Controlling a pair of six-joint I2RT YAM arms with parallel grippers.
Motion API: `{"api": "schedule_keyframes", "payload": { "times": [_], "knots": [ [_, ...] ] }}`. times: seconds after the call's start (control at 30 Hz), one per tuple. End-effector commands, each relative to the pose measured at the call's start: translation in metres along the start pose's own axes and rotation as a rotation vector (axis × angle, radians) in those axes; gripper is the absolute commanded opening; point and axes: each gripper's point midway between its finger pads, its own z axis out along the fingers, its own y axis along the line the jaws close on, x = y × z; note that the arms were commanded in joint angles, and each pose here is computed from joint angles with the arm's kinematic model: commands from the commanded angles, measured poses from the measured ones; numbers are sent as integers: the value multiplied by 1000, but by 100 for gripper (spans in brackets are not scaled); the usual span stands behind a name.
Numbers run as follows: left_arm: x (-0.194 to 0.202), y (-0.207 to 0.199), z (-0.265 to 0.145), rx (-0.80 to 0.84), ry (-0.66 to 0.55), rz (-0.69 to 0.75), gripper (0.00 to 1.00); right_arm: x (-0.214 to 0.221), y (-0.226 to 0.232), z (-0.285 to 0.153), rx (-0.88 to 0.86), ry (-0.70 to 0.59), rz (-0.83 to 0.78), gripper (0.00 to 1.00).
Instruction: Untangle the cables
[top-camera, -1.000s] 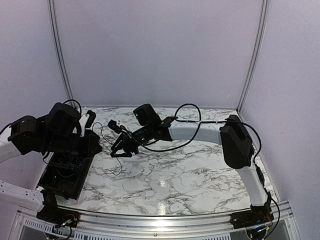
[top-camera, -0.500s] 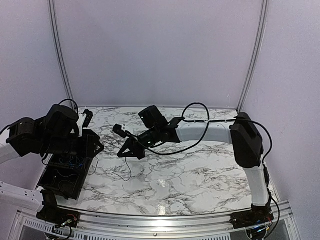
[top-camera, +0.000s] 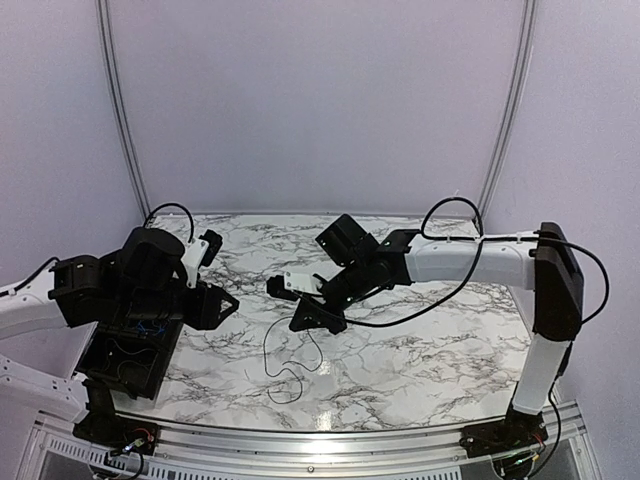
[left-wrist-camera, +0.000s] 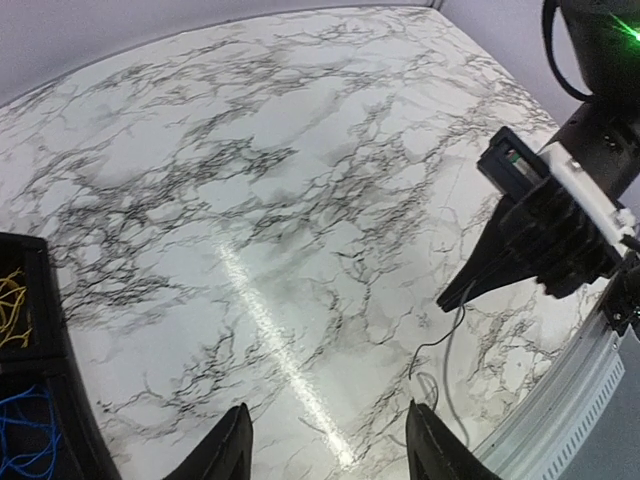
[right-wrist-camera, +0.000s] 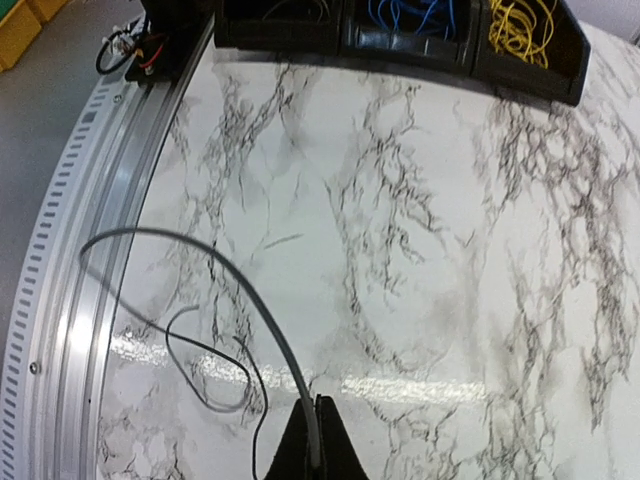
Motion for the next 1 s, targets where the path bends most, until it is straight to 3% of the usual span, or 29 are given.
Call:
{"api": "schedule_keyframes", "payload": {
  "times": [0.0,0.27,0.53,0.77,0.87,0.97],
  "knots": [
    [-28,-50,11,223,-154,22,55,7,-7,-14,73,39,7,0],
    [-13,-61,60,232,-101,-111,58,6,-20,-22,142,44,17,0],
    [-2,-57,83,186,-53,-162,42,-2,-22,-34,166,12,14,0],
    [-1,-68,83,257,-53,-168,25,-2,-22,-34,158,4,21,0],
    [-2,-72,82,282,-62,-161,23,0,-22,-33,157,6,24,0],
    [-4,-78,80,317,-72,-146,28,0,-23,-34,159,6,29,0]
  ]
}}
